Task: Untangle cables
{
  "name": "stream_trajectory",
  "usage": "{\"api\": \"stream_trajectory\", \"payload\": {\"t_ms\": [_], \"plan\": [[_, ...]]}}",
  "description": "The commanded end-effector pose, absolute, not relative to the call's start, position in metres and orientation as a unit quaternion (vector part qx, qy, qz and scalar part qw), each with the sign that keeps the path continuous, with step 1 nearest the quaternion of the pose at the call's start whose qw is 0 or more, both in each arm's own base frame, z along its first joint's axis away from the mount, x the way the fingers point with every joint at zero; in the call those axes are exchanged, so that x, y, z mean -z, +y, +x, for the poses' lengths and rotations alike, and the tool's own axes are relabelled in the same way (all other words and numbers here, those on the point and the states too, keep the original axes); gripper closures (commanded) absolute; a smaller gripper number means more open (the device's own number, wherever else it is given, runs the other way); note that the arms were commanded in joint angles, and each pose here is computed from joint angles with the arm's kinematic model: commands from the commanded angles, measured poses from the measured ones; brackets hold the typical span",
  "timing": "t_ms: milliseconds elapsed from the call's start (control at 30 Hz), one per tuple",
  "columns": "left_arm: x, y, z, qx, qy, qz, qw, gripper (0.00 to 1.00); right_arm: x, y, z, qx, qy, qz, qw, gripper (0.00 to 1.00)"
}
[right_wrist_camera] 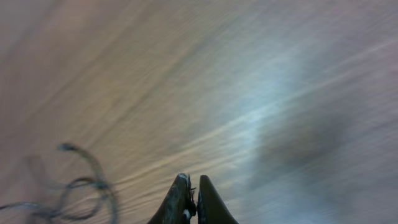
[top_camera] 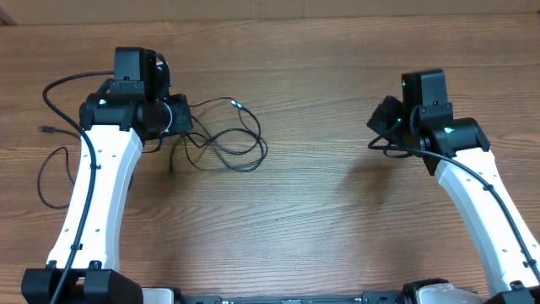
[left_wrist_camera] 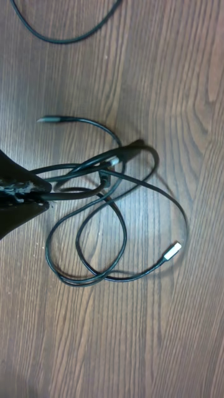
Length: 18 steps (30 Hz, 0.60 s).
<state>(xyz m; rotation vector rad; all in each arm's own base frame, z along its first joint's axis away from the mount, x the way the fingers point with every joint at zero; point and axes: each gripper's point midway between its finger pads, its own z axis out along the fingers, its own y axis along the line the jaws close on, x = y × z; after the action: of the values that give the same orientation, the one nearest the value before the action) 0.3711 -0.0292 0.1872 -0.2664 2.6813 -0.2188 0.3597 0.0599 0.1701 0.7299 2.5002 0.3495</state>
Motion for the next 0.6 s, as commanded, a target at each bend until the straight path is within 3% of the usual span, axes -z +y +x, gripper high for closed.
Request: {"api": "stream_trajectory", "payload": {"t_ms": [0,67,200,267,567], "plan": [[-0.195,-0.025,0.373,0.074,0.966,-0.093,0.228,0.96,-0.177,0.040,0.360,-0.082,0.915,0.282,0.278,0.96],[-0.198,-0.044,0.372,0.125,0.964,-0.066,0.225,0.96,-0.177,0.042,0.360,-0.087,0.915,0.280,0.277,0.96],[-0.259,-0.148,0.343,0.416,0.847,0.207,0.260,0.96,-0.181,0.064,0.363,-0.139,0.923,0.235,0.270,0.96],[-0.284,-0.164,0.331,0.479,0.787,0.265,0.284,0.96,-0.187,0.082,0.365,-0.181,0.927,0.194,0.267,0.88],[-0.270,-0.173,0.348,0.424,0.827,0.238,0.283,0.96,-0.243,0.184,0.339,-0.427,0.861,-0.095,0.260,0.60]]}}
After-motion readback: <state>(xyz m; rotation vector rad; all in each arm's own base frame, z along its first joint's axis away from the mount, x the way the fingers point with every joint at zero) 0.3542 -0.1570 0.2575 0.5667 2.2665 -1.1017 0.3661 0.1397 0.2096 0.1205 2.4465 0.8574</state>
